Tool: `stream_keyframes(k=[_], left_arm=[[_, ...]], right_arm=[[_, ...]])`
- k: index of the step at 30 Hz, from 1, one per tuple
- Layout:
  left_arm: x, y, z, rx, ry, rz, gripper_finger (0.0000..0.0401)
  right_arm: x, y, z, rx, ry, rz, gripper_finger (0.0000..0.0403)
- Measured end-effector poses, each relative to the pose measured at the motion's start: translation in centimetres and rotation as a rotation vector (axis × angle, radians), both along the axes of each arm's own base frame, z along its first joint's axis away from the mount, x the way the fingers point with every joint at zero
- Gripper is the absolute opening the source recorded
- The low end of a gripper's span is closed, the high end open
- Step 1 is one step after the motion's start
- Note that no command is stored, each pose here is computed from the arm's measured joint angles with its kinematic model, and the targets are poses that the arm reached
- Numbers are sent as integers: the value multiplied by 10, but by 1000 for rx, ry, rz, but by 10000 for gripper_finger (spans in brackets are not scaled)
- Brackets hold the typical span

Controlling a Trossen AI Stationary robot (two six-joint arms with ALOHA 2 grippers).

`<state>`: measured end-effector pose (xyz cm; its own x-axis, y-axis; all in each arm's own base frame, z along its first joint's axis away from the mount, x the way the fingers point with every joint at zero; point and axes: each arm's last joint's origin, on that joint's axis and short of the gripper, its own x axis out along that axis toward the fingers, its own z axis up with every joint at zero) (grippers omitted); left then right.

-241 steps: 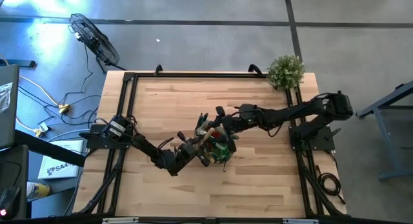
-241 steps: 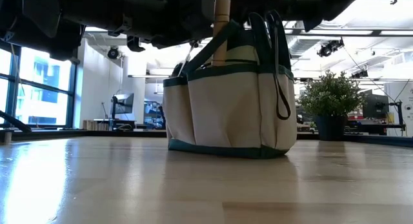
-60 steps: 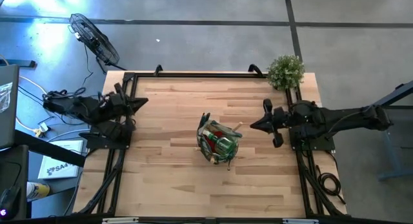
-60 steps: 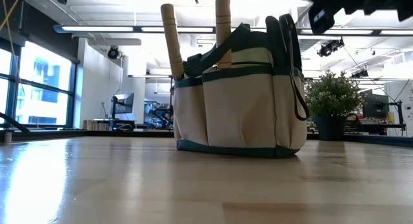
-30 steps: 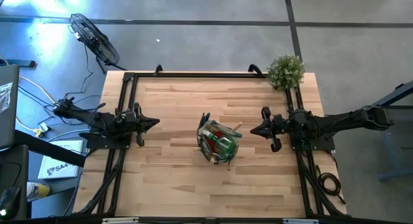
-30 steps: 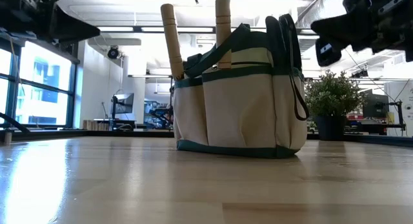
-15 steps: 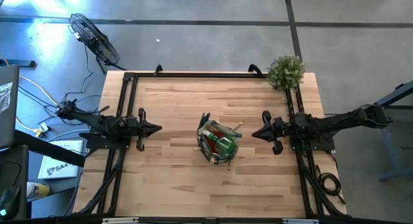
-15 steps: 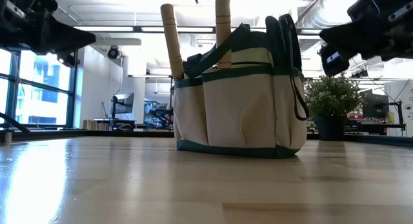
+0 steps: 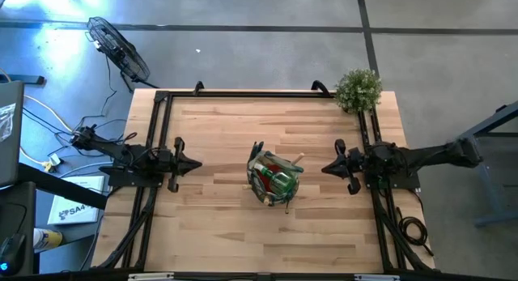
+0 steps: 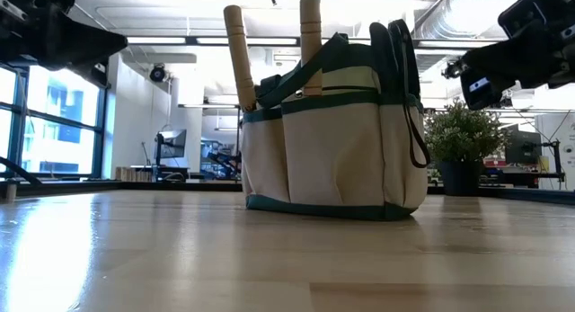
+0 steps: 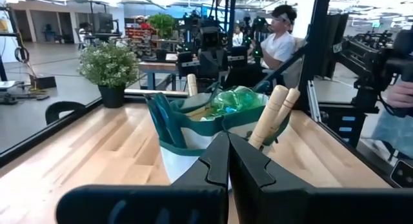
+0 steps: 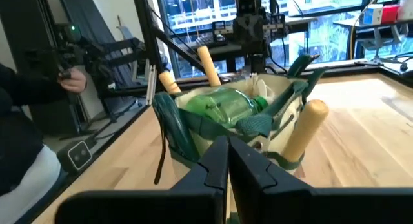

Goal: Pick & Place Garden tools in Gardening bag
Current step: Return to Home Position

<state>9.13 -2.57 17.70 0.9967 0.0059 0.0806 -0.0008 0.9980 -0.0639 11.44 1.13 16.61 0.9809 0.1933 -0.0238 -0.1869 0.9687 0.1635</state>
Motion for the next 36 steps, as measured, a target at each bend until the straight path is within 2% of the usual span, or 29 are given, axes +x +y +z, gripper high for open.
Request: stream_keyframes(k=[5, 10, 16, 21, 28, 36], left_arm=[[0, 0, 0, 20, 2, 2, 0], [0, 0, -1, 28, 3, 2, 0], [0, 0, -1, 49, 8, 4, 0], [0, 1, -3, 40, 25, 48, 0], [0, -4, -4, 59, 31, -116, 0], [0, -5, -5, 99, 30, -151, 0]], right_arm=[[-8, -1, 0, -6, -13, -5, 5], [-17, -4, 2, -9, -2, -88, 5], [-20, -3, 6, -9, -3, -55, 5], [-20, -4, 5, -5, 19, -96, 5], [-20, -4, 5, -17, 22, -101, 5], [-20, -4, 5, -61, 8, -102, 5]])
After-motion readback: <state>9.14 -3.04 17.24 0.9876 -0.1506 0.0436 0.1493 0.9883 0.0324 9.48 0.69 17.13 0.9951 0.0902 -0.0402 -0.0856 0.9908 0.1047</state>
